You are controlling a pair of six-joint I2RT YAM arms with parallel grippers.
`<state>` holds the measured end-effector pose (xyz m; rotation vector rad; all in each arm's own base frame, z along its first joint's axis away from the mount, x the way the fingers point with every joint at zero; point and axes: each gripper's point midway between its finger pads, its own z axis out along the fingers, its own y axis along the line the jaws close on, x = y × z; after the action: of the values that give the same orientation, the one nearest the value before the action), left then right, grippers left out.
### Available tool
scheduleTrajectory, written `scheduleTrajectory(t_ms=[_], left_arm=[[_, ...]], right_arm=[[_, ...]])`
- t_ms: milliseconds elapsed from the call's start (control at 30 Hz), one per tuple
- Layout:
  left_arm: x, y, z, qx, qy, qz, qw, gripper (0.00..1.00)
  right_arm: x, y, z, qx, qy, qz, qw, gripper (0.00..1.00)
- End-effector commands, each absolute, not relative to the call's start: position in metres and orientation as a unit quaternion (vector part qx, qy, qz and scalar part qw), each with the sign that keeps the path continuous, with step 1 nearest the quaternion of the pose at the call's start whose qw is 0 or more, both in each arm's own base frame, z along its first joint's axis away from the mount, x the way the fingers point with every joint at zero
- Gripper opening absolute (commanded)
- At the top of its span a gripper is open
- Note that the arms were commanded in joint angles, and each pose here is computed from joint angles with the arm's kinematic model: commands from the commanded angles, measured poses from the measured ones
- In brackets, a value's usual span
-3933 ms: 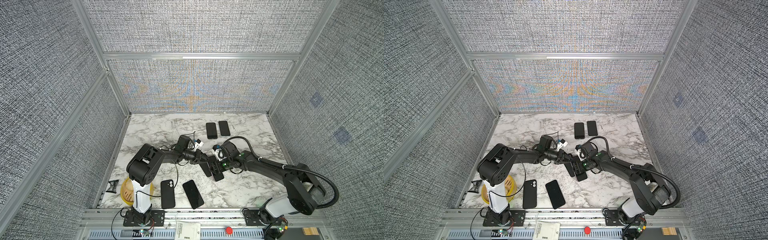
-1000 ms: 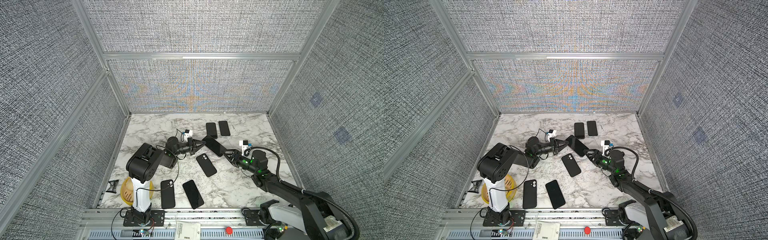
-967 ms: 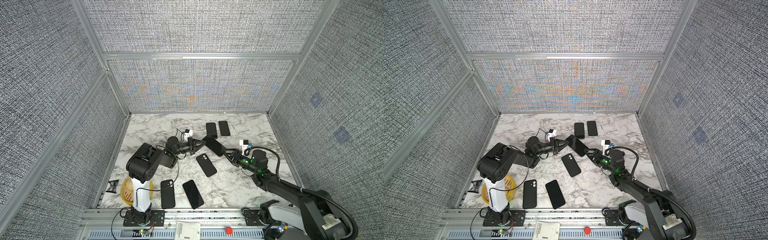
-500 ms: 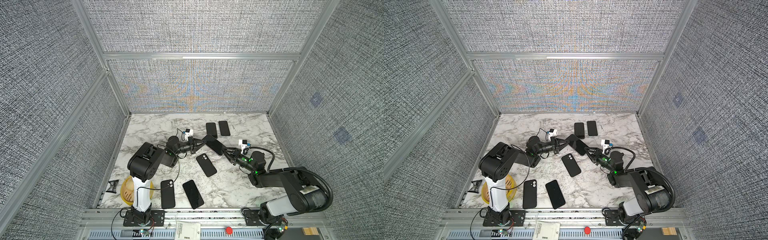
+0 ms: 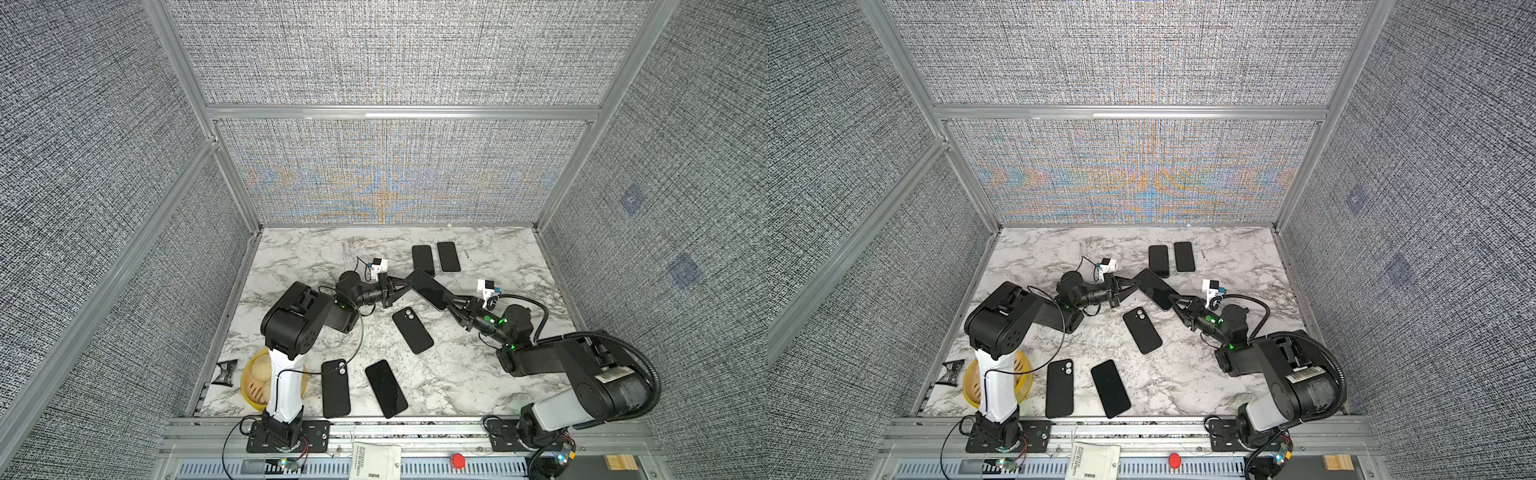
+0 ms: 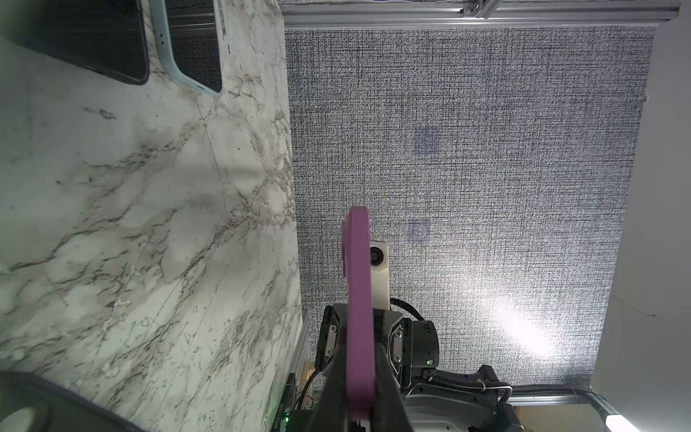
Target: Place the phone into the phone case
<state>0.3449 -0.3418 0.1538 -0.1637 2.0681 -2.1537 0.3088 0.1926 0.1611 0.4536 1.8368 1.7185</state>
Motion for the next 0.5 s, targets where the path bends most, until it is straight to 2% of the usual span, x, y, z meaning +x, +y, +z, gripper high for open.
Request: scheduleTrajectory(t_ms=[0,200,467], left_arm=[[0.346,-0.3416,0.165,-0.039,0.677,-0.729,0.095,0.0],[0.3463,-0.3413,0.1636,-0.041,0.678,-0.728,0.094,0.0],[0.3425,-0.3406,0.1621,-0.04,0.68,-0.727,0.092,0.0]], right_arm=[[0.3073,0.1925,0.1685,0.159,0.68,0.65,0.3,0.36],[0.3081,0.193,0.1689,0.156,0.68,0.649,0.303,0.33],[0.3122,0.1929,0.1714,0.155,0.681,0.646,0.309,0.22]])
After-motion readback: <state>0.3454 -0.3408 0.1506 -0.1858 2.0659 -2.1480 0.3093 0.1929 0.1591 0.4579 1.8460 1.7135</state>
